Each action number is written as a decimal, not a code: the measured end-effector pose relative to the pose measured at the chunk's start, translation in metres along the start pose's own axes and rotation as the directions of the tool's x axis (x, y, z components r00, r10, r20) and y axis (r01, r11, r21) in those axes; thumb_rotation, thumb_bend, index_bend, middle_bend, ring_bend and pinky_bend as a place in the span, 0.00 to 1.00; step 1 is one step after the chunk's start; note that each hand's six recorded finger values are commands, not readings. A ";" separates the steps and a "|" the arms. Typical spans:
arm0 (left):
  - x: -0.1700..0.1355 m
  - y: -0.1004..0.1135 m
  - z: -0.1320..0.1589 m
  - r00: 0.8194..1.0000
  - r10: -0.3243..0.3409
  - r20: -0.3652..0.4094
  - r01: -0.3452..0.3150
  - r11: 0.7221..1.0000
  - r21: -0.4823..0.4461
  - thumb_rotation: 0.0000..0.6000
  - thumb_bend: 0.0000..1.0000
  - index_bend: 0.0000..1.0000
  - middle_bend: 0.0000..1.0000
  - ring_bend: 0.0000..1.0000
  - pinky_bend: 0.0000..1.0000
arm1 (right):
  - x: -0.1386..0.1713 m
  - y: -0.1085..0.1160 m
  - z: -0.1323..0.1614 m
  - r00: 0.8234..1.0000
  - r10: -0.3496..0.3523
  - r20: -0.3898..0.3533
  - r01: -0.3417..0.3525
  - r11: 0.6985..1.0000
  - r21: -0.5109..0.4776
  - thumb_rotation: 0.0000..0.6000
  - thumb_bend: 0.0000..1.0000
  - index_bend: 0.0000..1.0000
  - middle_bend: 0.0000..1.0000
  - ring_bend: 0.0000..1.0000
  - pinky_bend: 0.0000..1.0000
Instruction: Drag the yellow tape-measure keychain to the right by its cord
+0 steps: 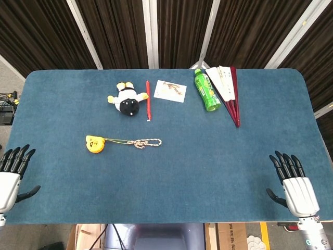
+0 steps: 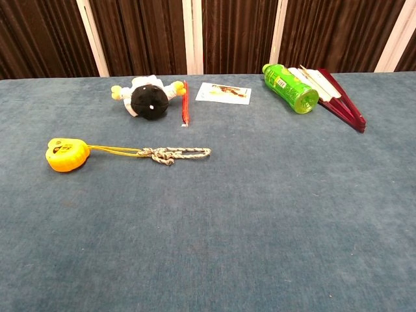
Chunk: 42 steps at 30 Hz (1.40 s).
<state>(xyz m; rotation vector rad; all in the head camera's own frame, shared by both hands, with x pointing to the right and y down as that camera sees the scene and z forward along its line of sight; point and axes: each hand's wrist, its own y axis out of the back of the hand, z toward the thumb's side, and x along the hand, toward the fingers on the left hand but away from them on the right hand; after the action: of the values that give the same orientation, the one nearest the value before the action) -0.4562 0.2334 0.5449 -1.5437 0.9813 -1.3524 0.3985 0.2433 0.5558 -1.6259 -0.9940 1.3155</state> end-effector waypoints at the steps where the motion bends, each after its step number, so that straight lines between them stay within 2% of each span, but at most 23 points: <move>1: 0.000 0.000 0.000 1.000 0.000 -0.001 0.000 1.000 0.000 1.00 0.00 0.00 0.00 0.00 0.00 | -0.001 0.000 0.001 1.000 -0.003 -0.008 0.003 1.000 -0.005 1.00 0.24 0.00 0.00 0.00 0.00; 5: 0.000 0.000 -0.001 1.000 -0.001 -0.004 0.001 1.000 -0.003 1.00 0.00 0.00 0.00 0.00 0.00 | -0.011 0.004 0.011 0.997 -0.033 -0.065 0.032 0.999 -0.019 1.00 0.24 0.01 0.00 0.00 0.00; 7: 0.000 0.000 -0.001 1.000 -0.002 -0.005 0.002 1.000 -0.006 1.00 0.00 0.00 0.00 0.00 0.00 | -0.018 0.007 0.017 0.994 -0.052 -0.092 0.049 0.998 -0.033 1.00 0.24 0.08 0.01 0.00 0.01; 10: 0.000 0.000 -0.001 1.000 -0.003 -0.003 0.003 1.000 -0.007 1.00 0.00 0.00 0.00 0.00 0.00 | -0.034 0.010 0.030 0.988 -0.080 -0.135 0.071 0.995 -0.071 1.00 0.24 0.26 0.08 0.00 0.05; 17: 0.001 -0.001 0.001 1.000 -0.007 0.004 0.007 1.000 -0.006 1.00 0.00 0.00 0.00 0.00 0.00 | -0.082 0.004 0.073 0.966 -0.077 -0.246 0.059 0.995 -0.081 1.00 0.24 0.39 0.16 0.04 0.09; 26: 0.004 -0.004 -0.001 1.000 -0.030 -0.008 0.030 0.999 -0.026 1.00 0.00 0.00 0.00 0.00 0.00 | -0.146 -0.015 0.148 0.935 -0.045 -0.352 0.023 0.997 -0.068 1.00 0.24 0.43 0.18 0.04 0.09; 31: 0.005 -0.005 -0.001 0.999 -0.038 -0.009 0.038 0.999 -0.038 1.00 0.00 0.00 0.00 0.00 0.00 | -0.176 -0.032 0.189 0.924 -0.020 -0.383 -0.001 0.999 -0.055 1.00 0.24 0.46 0.19 0.05 0.09; 36: 0.008 -0.007 -0.002 0.999 -0.052 -0.012 0.051 0.998 -0.048 1.00 0.00 0.00 0.00 0.00 0.00 | -0.191 -0.054 0.213 0.923 0.015 -0.384 -0.036 0.998 -0.045 1.00 0.24 0.47 0.19 0.05 0.09; 42: 0.010 -0.009 -0.001 0.998 -0.062 -0.012 0.061 0.996 -0.061 1.00 0.00 0.00 0.00 0.00 0.00 | -0.201 -0.087 0.226 0.922 0.079 -0.380 -0.077 0.997 0.020 1.00 0.29 0.49 0.19 0.05 0.09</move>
<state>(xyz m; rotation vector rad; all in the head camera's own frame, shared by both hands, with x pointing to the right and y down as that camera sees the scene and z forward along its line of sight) -0.4560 0.2271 0.5567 -1.6241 0.9992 -1.3896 0.1379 0.1141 0.6770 -1.8444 -0.6938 0.9944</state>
